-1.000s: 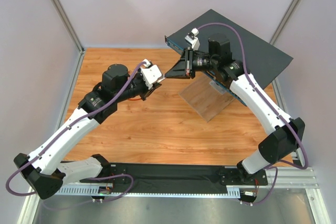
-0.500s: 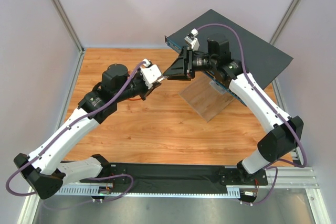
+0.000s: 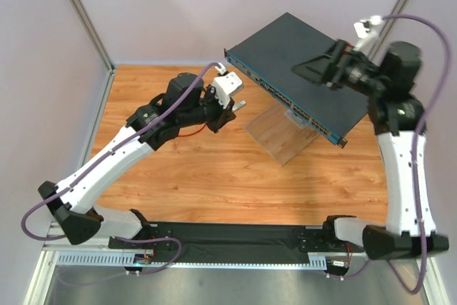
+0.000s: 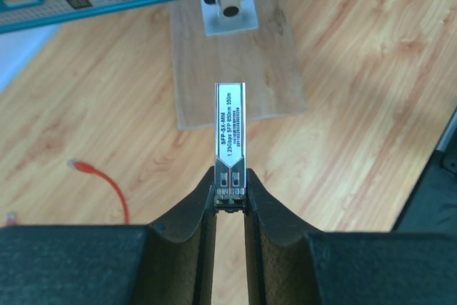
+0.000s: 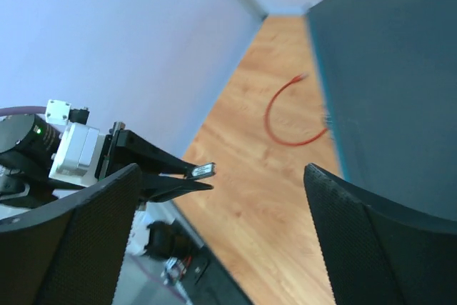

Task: Insert the plug into the switch port

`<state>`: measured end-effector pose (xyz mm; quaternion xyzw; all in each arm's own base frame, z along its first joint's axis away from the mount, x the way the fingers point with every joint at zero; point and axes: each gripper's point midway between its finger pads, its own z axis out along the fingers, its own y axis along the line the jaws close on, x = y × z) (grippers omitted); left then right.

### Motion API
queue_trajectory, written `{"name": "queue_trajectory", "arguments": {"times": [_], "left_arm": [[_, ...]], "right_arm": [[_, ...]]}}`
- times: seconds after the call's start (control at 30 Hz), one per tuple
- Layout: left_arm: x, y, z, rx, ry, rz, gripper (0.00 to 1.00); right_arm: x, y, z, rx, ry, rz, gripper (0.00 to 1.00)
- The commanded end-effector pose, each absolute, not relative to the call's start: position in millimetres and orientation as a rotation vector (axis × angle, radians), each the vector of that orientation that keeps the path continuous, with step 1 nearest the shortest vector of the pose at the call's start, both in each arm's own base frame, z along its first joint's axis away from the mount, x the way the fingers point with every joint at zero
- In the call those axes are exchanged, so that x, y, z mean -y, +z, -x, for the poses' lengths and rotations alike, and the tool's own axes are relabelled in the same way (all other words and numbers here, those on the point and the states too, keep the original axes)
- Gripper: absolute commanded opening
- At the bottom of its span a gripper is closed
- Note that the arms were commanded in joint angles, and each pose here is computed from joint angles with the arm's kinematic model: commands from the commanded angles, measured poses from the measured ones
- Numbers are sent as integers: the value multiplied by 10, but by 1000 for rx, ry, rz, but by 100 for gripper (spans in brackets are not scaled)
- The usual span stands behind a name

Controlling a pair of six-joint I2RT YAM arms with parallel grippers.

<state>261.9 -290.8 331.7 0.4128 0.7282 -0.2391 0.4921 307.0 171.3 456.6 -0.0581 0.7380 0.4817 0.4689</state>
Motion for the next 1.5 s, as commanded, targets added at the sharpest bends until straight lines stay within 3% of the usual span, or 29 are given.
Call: {"name": "queue_trajectory", "arguments": {"times": [0.0, 0.2, 0.4, 0.8, 0.93, 1.13, 1.47], "left_arm": [[3001, 3395, -2652, -1864, -563, -887, 0], [3316, 3295, -2799, -1963, -565, -824, 0], [3489, 3275, -2964, -2018, -498, -786, 0], [3594, 3218, -3075, -2034, -486, -769, 0], [3635, 3193, -3099, -2039, -484, -773, 0], [3715, 3167, -3145, -2040, -497, -767, 0], [3818, 3143, -3253, -2037, -481, -755, 0]], "right_arm": [[-1055, 4427, -2981, -1816, 1048, -13, 99], [-292, 3991, -2650, -1883, 868, -306, 100], [96, 3516, -2537, -1967, 873, -569, 100], [161, 3186, -2754, -1901, 1084, -655, 100], [174, 3089, -2824, -1883, 1114, -663, 95], [176, 3069, -2929, -1844, 1154, -665, 75], [176, 3059, -2949, -1826, 1157, -676, 7]]}}
